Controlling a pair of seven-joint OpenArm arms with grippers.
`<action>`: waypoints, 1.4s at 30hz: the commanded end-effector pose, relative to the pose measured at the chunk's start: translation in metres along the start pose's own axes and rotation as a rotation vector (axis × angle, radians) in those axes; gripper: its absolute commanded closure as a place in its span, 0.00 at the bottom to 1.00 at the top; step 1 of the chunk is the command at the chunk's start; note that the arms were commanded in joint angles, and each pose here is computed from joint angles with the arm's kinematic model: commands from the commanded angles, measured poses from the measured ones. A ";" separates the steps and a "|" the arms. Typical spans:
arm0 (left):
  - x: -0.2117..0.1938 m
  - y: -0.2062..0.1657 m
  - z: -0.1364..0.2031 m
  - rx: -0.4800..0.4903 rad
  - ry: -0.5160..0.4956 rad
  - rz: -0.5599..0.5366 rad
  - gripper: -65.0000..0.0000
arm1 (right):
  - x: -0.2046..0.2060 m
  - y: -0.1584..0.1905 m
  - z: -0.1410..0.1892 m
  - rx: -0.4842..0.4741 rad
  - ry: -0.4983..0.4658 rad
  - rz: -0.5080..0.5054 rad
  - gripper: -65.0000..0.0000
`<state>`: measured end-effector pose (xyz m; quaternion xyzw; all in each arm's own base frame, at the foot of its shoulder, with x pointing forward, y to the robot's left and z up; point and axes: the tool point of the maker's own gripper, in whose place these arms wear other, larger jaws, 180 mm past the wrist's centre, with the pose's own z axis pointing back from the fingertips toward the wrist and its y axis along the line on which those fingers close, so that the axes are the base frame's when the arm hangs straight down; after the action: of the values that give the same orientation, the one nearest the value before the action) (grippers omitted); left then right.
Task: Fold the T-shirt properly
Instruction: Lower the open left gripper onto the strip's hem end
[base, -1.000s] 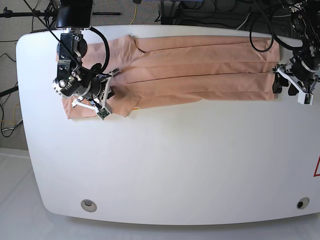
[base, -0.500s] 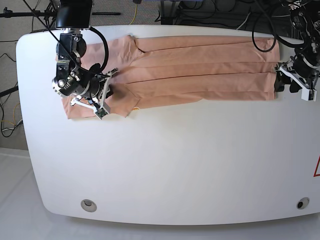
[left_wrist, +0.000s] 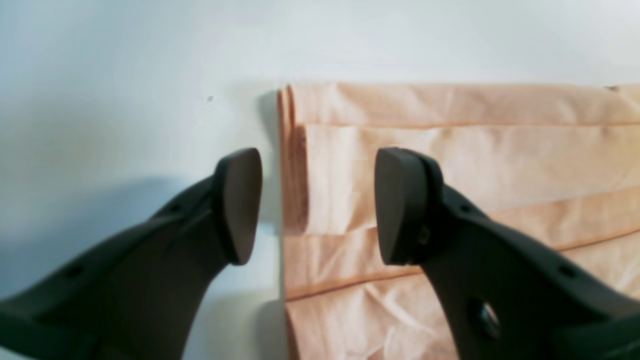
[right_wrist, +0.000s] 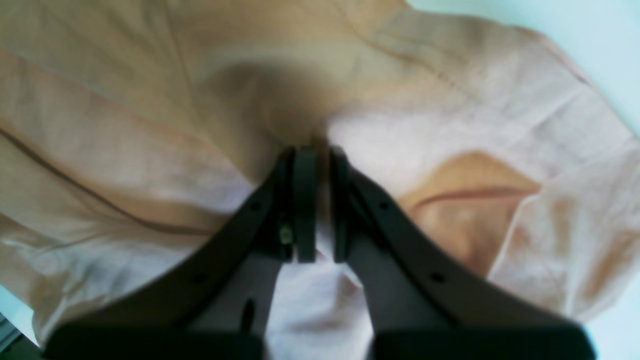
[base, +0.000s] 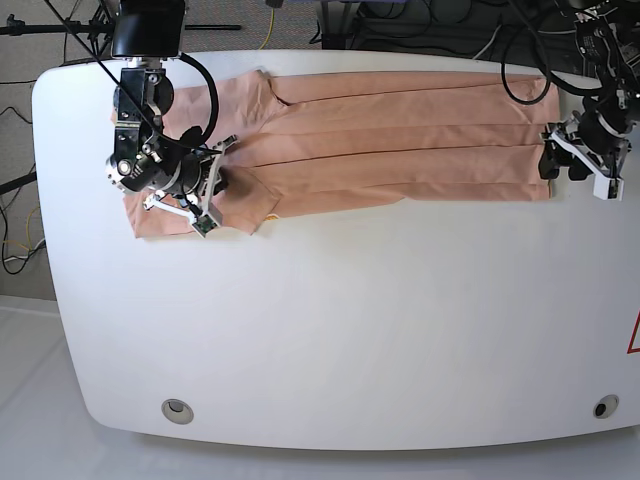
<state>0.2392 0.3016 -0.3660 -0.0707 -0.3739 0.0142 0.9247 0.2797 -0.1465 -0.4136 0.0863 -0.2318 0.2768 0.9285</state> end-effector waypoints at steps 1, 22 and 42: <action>0.016 0.005 0.003 0.002 -0.047 -0.008 0.47 | 0.011 -0.006 0.004 -0.013 -0.033 0.008 0.94; 0.003 0.024 -0.024 -0.004 -0.001 0.109 0.43 | 0.006 -0.002 -0.001 0.002 -0.030 -0.002 0.94; -0.002 0.017 -0.034 -0.029 -0.005 0.117 0.40 | 0.006 0.000 -0.001 0.003 -0.029 0.001 0.94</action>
<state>0.2548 0.3076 -0.4065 -0.1132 -0.3502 0.0733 0.9269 0.2782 -0.1423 -0.4183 0.0964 -0.2338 0.2731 0.9282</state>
